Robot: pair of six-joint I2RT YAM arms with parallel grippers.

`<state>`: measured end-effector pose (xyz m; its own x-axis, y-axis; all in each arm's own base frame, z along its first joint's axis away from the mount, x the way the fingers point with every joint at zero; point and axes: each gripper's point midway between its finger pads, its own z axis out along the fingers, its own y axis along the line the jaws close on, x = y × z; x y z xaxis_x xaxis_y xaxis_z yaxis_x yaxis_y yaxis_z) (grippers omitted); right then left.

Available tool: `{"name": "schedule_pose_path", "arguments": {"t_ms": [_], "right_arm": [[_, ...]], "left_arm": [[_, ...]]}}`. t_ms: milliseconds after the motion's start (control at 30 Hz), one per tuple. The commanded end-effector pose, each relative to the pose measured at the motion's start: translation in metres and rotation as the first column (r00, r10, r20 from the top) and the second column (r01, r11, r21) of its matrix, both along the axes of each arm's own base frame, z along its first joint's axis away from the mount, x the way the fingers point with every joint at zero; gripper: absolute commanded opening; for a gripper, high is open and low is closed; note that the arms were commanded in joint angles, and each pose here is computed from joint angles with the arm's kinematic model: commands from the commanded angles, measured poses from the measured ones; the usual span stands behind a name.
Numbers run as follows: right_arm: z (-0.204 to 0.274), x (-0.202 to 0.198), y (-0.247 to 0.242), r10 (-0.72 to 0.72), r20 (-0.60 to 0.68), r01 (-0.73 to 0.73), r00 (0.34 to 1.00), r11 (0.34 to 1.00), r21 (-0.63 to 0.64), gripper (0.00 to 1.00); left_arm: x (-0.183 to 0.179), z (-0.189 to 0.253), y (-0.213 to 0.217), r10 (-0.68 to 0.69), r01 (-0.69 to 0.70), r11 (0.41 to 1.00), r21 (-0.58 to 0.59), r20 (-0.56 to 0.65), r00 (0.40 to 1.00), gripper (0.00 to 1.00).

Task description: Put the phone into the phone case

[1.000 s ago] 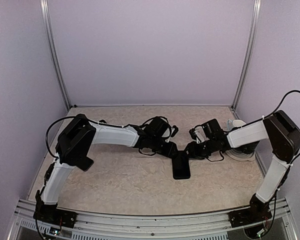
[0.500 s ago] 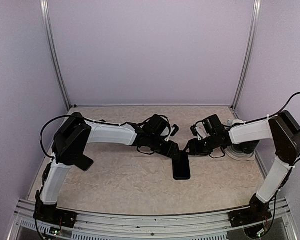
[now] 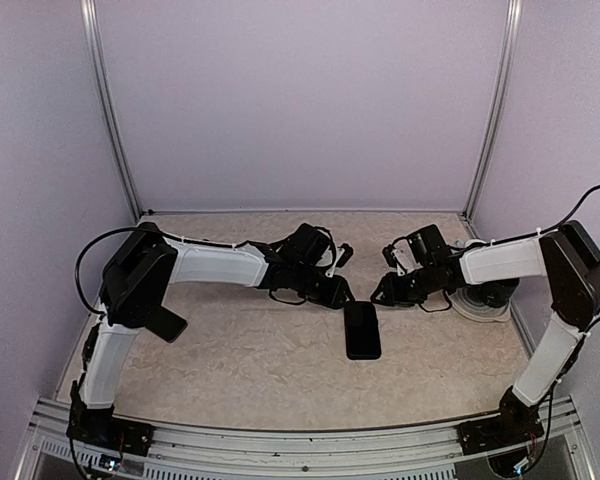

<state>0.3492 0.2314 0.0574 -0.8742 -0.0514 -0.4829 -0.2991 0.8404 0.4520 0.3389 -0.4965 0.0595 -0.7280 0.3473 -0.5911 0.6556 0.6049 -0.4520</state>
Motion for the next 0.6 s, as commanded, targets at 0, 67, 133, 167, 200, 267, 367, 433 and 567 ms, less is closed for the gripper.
{"name": "schedule_pose_path", "arguments": {"t_ms": [0, 67, 133, 167, 200, 267, 367, 433, 567], "right_arm": [[-0.006, 0.003, 0.005, 0.010, -0.015, -0.010, 1.000, 0.999, 0.030, 0.33], [-0.008, 0.000, 0.005, 0.009, -0.019, -0.009, 1.000, 0.999, 0.037, 0.33], [-0.009, -0.001, 0.005, 0.012, -0.021, -0.011, 1.000, 0.999, 0.040, 0.33], [-0.009, -0.001, 0.006, 0.014, -0.022, -0.013, 1.000, 0.999, 0.044, 0.33], [-0.009, -0.001, 0.007, 0.017, -0.023, -0.016, 1.000, 0.999, 0.048, 0.33], [-0.009, -0.001, 0.007, 0.017, -0.025, -0.016, 1.000, 0.999, 0.049, 0.33], [-0.010, -0.002, 0.006, 0.015, -0.026, -0.014, 1.000, 0.999, 0.045, 0.33], [-0.013, -0.004, 0.005, 0.015, -0.032, -0.014, 0.999, 0.999, 0.041, 0.36], [-0.020, -0.008, 0.006, 0.021, -0.051, -0.018, 0.998, 0.999, 0.047, 0.37]], "left_arm": [[0.005, 0.001, -0.011, -0.006, 0.006, 1.000, -0.018, 0.004, 1.000, 0.27], [0.003, -0.006, -0.012, -0.013, 0.013, 1.000, -0.010, -0.006, 1.000, 0.27], [0.003, -0.009, -0.013, -0.010, 0.010, 1.000, -0.002, -0.011, 1.000, 0.27], [0.004, -0.013, -0.013, -0.006, 0.006, 1.000, 0.007, -0.019, 1.000, 0.27], [0.005, -0.015, -0.013, -0.003, 0.004, 1.000, 0.012, -0.020, 1.000, 0.27], [0.007, -0.019, -0.012, 0.006, -0.005, 1.000, 0.027, -0.018, 1.000, 0.27], [0.007, -0.016, -0.009, 0.012, -0.012, 0.999, 0.029, -0.013, 1.000, 0.26], [0.007, -0.006, -0.007, 0.017, -0.017, 1.000, 0.017, 0.002, 1.000, 0.26], [0.010, 0.020, -0.004, 0.028, -0.027, 0.999, -0.017, 0.040, 0.999, 0.29]]}}
